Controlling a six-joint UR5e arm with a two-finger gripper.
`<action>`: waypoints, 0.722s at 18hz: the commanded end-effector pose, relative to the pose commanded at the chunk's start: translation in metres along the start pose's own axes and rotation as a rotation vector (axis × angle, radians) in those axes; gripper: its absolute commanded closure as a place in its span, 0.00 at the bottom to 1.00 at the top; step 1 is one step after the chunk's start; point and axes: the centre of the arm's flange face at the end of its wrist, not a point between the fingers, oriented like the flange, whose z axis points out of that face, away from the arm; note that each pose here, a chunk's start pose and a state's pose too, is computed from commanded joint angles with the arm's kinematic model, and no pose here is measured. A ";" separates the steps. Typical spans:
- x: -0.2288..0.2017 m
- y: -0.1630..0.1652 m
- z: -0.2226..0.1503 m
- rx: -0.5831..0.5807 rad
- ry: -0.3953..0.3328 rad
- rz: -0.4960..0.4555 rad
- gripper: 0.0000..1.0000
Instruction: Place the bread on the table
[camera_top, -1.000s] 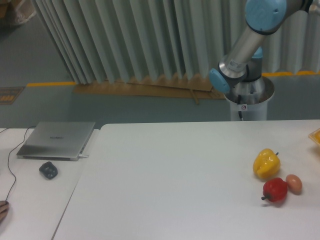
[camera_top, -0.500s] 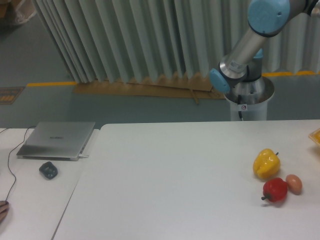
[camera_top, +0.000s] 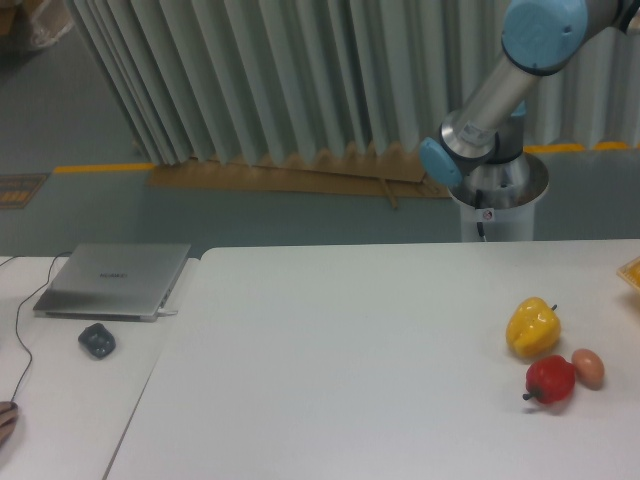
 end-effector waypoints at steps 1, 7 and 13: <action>0.001 0.000 0.003 0.004 0.000 0.000 0.00; 0.006 -0.001 0.009 0.013 -0.001 0.002 0.00; 0.006 -0.002 0.017 0.024 -0.004 0.002 0.00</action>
